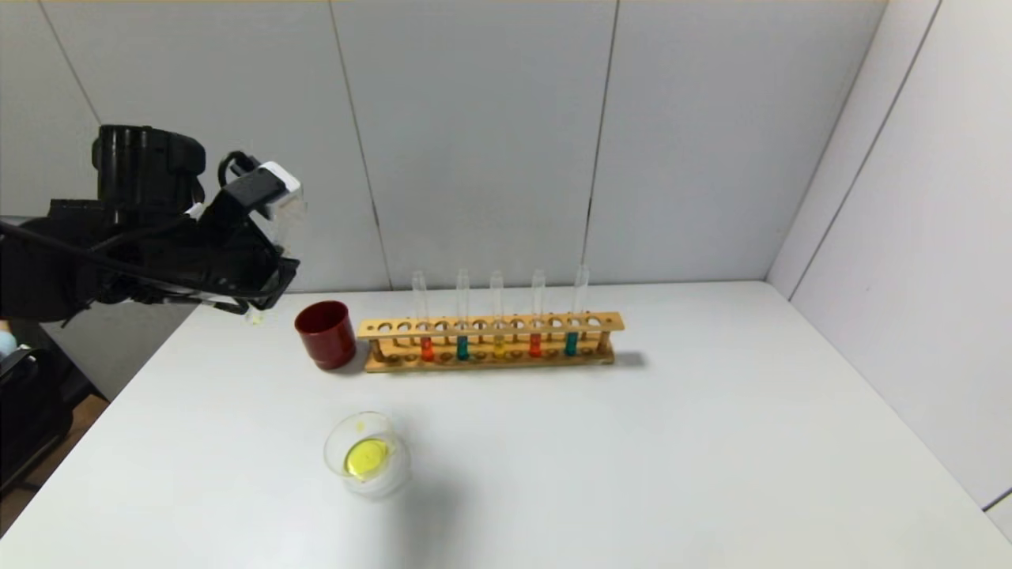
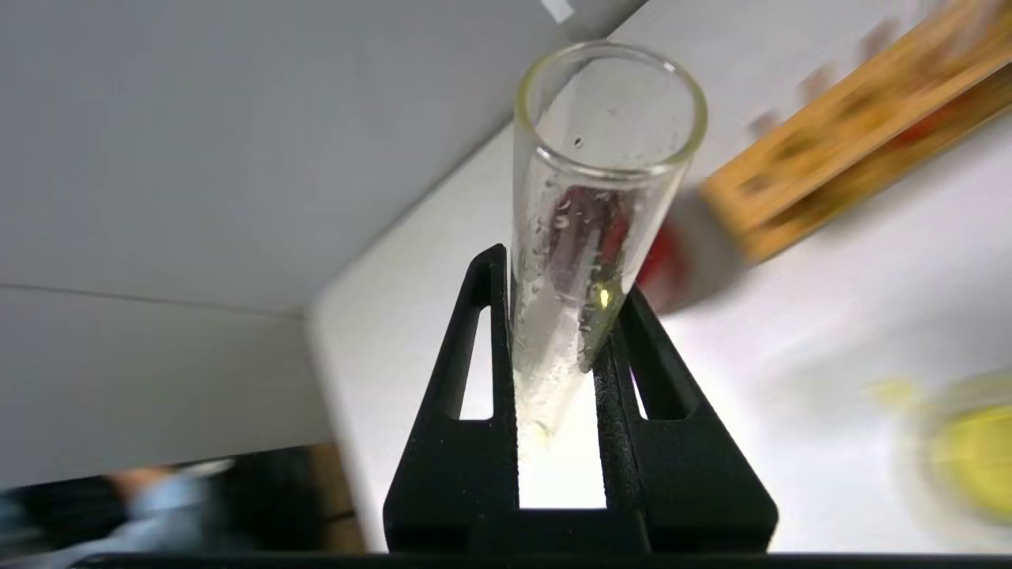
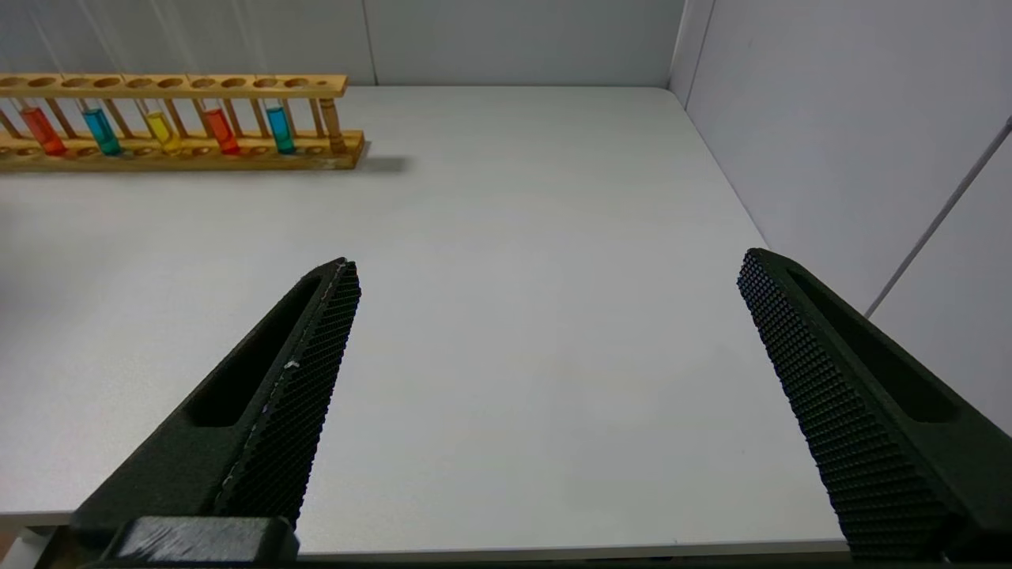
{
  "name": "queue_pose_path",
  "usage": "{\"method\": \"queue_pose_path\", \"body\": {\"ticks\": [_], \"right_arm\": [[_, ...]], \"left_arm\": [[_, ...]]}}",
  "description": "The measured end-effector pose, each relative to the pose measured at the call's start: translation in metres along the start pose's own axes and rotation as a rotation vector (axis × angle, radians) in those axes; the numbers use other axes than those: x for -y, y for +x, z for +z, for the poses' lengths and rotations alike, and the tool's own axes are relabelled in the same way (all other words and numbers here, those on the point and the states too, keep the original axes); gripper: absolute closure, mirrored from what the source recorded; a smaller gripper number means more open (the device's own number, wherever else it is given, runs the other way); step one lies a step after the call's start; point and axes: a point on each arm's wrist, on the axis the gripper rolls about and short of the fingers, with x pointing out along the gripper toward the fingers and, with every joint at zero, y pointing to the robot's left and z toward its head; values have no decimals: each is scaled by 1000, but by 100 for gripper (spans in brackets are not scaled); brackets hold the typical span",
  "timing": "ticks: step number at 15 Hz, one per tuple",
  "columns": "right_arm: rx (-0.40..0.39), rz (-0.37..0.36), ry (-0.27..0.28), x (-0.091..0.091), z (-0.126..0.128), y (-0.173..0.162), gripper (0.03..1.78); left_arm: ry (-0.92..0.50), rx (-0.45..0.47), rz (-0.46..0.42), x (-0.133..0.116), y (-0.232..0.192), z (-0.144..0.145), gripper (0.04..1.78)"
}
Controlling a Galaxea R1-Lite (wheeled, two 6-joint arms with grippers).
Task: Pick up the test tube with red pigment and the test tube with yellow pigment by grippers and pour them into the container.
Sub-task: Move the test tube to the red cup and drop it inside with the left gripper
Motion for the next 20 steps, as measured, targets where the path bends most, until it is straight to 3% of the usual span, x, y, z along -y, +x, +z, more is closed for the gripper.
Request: {"method": "queue_pose_path", "body": {"ticks": [3,8,14,20], "right_arm": [[0,0,0,0,0,0,6],[0,0,0,0,0,0,6],[0,0,0,0,0,0,6],[0,0,0,0,0,0,6]], "left_arm": [[-177,82,13,-9,-2,13,149],[-352,178,89,-29,19,16,149],[-475,149,79,-26,54,-1,149],[-489,138,73,-17,84,-17,149]]}}
